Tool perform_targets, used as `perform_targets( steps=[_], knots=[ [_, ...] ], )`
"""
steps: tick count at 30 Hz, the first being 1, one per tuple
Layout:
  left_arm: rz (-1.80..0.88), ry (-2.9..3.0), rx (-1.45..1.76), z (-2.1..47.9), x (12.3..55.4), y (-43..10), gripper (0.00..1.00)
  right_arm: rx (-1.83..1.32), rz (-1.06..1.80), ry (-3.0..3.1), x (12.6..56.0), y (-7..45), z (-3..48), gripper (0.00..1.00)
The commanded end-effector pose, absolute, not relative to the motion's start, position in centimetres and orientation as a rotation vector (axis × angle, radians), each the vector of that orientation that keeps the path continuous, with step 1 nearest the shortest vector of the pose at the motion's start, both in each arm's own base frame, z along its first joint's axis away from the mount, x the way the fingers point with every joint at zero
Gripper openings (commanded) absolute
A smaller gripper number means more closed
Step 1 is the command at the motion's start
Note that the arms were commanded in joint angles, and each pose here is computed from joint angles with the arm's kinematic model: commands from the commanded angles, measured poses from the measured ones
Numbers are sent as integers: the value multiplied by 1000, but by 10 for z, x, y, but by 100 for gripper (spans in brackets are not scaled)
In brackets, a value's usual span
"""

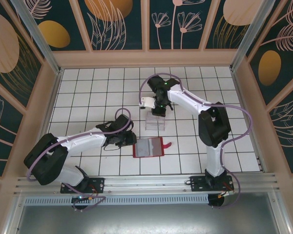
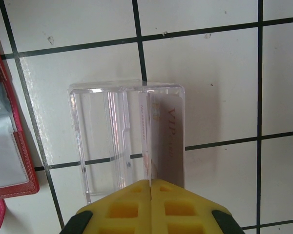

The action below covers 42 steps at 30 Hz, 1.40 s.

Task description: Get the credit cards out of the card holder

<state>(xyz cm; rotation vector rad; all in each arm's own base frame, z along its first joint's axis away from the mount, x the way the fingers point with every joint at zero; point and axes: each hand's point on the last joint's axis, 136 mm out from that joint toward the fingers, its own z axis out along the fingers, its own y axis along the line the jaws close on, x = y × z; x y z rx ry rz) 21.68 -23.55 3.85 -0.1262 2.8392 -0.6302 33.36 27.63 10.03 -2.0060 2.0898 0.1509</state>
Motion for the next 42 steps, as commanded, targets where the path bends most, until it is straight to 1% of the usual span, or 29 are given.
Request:
perform_targets(
  steps=[1, 3, 8, 13, 17, 19, 22, 27, 31, 34, 37, 42],
  knots=[
    [-677, 2810, -147, 46, 218, -237, 28, -2034, 175, 2093, 331, 282, 96, 9],
    [-678, 2808, -150, 48, 218, -237, 28, -2022, 157, 2088, 334, 281, 99, 15],
    [-677, 2803, -154, 49, 219, -236, 28, -1978, 55, 2072, 346, 276, 106, 21],
    [-665, 2804, -156, 48, 220, -235, 28, -1894, -28, 2025, 357, 275, 122, 25],
    [-656, 2800, -162, 47, 224, -232, 28, -1819, -11, 2007, 355, 280, 138, 25],
    [-664, 2789, -175, 48, 228, -231, 28, -1731, 7, 2033, 357, 283, 145, 25],
    [-703, 2765, -204, 53, 236, -231, 28, -1515, 47, 2126, 365, 285, 151, 26],
    [-726, 2729, -227, 58, 249, -230, 28, -1023, 178, 2384, 370, 286, 152, 25],
    [-704, 2710, -264, 56, 259, -221, 28, -669, 276, 2573, 355, 281, 139, 23],
    [-715, 2687, -303, 57, 267, -214, 28, -479, 372, 2662, 330, 286, 128, 22],
    [-720, 2678, -322, 58, 275, -206, 28, -420, 441, 2725, 301, 299, 120, 23],
    [-725, 2664, -354, 59, 286, -192, 28, -399, 388, 2770, 262, 314, 112, 25]
  ],
)
